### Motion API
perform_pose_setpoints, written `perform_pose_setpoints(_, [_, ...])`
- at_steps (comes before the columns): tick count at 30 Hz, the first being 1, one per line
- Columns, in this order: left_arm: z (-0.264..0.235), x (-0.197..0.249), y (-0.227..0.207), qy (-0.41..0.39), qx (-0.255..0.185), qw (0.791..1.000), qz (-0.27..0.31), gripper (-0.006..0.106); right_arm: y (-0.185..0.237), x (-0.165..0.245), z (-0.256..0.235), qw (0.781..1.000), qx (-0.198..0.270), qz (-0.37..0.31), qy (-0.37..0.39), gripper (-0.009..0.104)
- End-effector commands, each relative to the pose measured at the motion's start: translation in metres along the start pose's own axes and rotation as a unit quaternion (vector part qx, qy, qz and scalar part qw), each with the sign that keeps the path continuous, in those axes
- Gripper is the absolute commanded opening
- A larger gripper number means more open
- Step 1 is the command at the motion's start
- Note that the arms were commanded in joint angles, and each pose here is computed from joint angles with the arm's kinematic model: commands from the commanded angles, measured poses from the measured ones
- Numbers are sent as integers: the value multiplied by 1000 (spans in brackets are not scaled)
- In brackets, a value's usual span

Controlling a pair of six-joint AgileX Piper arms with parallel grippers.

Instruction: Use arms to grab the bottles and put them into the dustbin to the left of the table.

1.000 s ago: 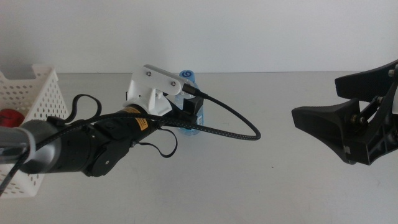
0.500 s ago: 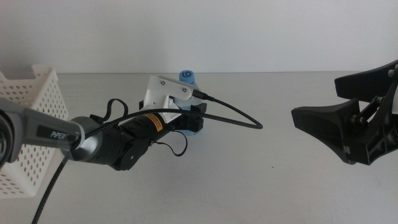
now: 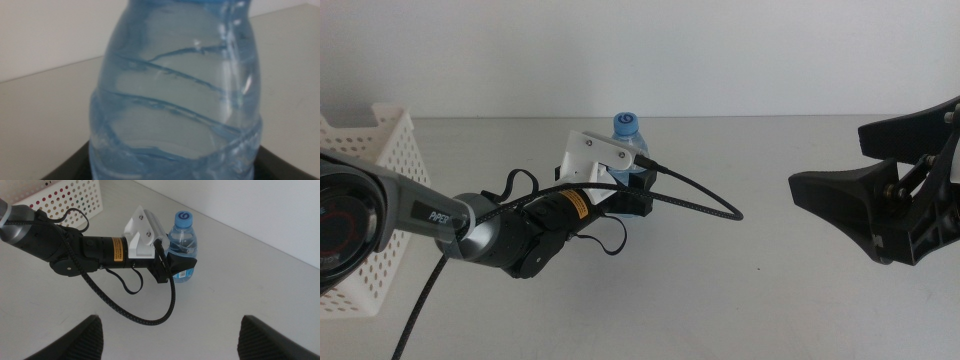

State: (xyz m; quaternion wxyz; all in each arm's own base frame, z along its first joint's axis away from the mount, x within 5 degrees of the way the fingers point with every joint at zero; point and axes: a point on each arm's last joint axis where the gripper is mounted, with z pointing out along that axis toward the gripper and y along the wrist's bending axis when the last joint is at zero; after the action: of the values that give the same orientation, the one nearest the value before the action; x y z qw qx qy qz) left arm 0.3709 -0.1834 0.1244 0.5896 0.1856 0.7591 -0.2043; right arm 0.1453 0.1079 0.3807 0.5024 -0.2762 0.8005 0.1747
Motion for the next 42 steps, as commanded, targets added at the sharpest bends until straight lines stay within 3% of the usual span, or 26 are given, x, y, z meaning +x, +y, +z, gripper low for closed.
perform_pose_setpoints(1, [-5, -41, -5, -72, 15, 997, 1, 26, 0, -17, -10, 998, 5, -8, -57, 71])
perform_pose_setpoints(6, [-20, -72, -6, -47, -3, 999, -7, 11, 0, -17, -10, 998, 5, -8, -57, 71])
perform_pose_setpoints(16, [-86, -163, -14, -23, -46, 999, 1, 11, 0, -17, -10, 998, 5, -8, -57, 71])
perform_pose_setpoints(23, [-124, -217, -7, 57, -103, 993, 29, 11, 0, -17, -10, 998, 5, -8, -57, 71])
perform_pose_setpoints(34, [-183, -250, 67, 244, -204, 947, 29, 8, 0, -17, -10, 998, 5, -8, -57, 71])
perform_pose_setpoints(42, [-225, -249, 121, 294, -283, 913, -5, 7, 0, -17, -10, 998, 5, -8, -57, 71])
